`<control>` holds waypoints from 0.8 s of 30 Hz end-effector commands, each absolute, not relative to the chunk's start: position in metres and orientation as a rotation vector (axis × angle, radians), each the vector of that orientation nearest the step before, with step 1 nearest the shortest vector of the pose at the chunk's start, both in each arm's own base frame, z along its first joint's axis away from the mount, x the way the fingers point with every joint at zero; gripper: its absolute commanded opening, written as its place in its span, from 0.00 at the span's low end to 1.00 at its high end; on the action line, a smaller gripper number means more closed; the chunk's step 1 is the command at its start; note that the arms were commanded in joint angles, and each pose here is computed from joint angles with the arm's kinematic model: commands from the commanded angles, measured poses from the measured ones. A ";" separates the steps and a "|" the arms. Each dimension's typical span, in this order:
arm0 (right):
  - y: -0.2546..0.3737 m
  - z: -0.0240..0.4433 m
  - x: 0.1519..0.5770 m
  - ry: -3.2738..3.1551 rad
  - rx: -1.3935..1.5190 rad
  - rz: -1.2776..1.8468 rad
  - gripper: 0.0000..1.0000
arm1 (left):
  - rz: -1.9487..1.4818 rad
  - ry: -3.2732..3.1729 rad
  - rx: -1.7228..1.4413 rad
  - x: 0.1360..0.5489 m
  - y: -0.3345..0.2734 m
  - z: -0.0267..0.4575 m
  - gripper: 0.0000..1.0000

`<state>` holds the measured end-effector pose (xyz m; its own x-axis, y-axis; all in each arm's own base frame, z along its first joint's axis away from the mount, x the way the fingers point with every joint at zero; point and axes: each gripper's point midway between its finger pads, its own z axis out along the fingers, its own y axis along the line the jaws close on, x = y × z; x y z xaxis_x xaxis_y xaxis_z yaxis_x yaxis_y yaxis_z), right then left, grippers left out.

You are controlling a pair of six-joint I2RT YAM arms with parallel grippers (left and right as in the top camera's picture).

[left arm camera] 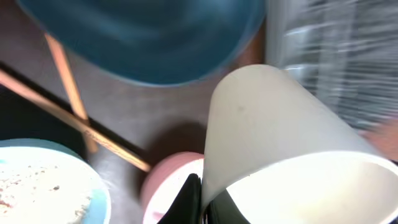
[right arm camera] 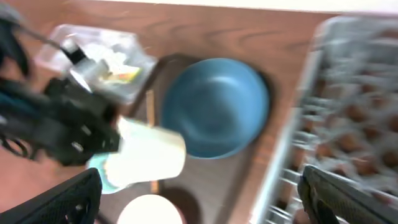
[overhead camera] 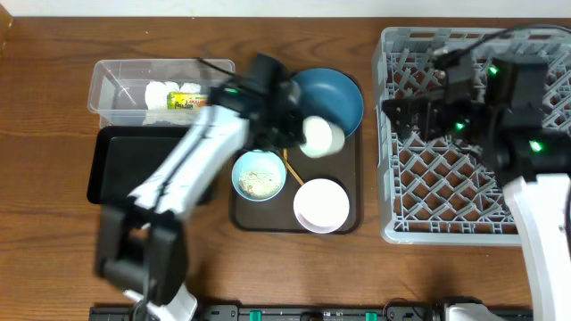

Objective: Sort waste into correct bins and load items into the dishwasher rack
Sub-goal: 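Lift the cup and pass it from the left gripper to the right gripper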

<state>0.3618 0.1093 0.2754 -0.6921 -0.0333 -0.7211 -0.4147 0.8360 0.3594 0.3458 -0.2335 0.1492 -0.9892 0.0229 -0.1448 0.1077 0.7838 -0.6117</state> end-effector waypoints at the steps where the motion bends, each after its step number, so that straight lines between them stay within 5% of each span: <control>1: 0.139 0.284 0.357 2.192 -0.438 0.981 0.99 | -1.383 2.619 0.278 0.336 -0.241 0.220 0.06; 9: 0.180 0.304 0.345 1.816 -0.813 1.422 0.99 | -1.629 2.429 0.284 0.337 -0.219 0.266 0.06; 24: 0.218 0.308 0.333 1.516 -1.068 1.623 0.99 | -1.818 2.271 0.386 0.331 -0.222 0.295 0.06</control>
<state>0.3467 0.2050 0.2946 -0.5056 -0.0609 -0.8606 -0.8619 -0.0080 0.5069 0.3342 -0.2211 0.2790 -0.9600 0.0601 -0.2733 0.2795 0.2533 -0.9261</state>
